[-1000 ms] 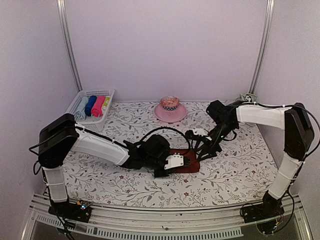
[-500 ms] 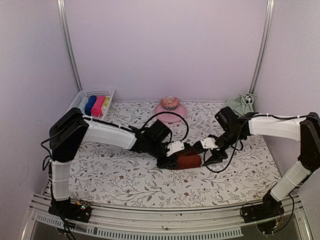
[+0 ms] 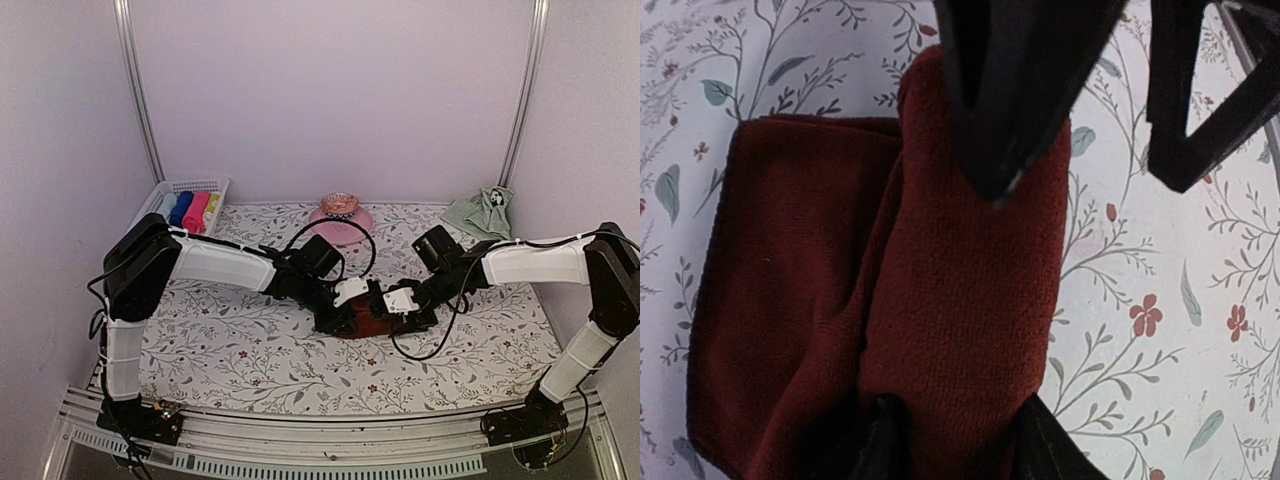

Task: Roll the towels
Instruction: Roll the towel at the center of the board.

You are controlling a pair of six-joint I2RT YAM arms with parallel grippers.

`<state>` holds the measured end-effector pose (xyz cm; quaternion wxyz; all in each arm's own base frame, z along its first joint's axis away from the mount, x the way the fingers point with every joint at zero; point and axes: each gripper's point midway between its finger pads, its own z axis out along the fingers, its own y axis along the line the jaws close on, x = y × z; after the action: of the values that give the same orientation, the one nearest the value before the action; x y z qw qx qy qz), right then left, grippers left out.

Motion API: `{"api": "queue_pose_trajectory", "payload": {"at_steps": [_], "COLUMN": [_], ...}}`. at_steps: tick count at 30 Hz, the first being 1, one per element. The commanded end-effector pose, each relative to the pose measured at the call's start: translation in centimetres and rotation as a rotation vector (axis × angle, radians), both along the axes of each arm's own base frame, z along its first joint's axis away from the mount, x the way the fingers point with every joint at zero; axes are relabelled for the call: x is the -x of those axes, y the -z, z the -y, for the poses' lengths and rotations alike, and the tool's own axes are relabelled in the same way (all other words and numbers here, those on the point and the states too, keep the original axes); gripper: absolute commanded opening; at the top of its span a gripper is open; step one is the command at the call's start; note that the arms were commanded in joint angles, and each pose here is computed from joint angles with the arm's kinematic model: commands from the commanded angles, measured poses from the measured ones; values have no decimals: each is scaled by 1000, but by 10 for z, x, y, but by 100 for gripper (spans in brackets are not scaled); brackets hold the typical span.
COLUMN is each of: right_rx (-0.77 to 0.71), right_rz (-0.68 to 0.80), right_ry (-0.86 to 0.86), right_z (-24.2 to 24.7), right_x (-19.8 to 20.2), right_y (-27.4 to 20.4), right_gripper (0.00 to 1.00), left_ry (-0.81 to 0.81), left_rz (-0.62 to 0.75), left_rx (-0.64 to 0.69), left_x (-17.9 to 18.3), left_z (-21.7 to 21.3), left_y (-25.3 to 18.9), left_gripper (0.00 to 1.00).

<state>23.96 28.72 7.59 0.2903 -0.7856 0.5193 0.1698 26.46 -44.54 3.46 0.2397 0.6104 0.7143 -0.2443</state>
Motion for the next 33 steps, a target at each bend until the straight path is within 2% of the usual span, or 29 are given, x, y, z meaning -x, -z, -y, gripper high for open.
{"api": "queue_pose_trajectory", "payload": {"at_steps": [1, 7, 10, 12, 15, 20, 22, 24, 26, 33], "right_rx": [48, 100, 130, 146, 162, 180, 176, 169, 171, 209], "right_rz": [5, 4, 15, 13, 2, -38, -80, -133, -197, -399], "right_ry": [56, 107, 150, 171, 199, 202, 187, 163, 142, 99], "right_z": [-3, -1, 1, 2, 2, 2, 0, -2, -4, 2], "right_x": [-10, -20, -30, -34, -39, -37, -31, -23, -16, 4], "right_y": [24, 41, 48, 53, 57, 60, 59, 55, 54, 56], "right_gripper": [62, 61, 57, 52, 40, 24, 22, 22, 22, 22], "left_ry": [-28, -31, -26, -25, -41, -74, -91, -114, -144, -180], "left_rz": [-77, -94, -107, -108, -83, 13, 65, 121, 172, 219], "left_rx": [-65, -60, -44, -23, 3, 53, 75, 96, 122, 157], "left_x": [1, 1, 2, 2, 0, -2, -2, -3, -5, 1], "left_z": [-15, -17, -17, -16, -19, -32, -39, -47, -53, -59], "left_y": [23, 24, 20, 14, 2, -29, -42, -52, -63, -78], "left_gripper": [40, 41, 42, 45, 55, 68, 74, 76, 77, 78]}}
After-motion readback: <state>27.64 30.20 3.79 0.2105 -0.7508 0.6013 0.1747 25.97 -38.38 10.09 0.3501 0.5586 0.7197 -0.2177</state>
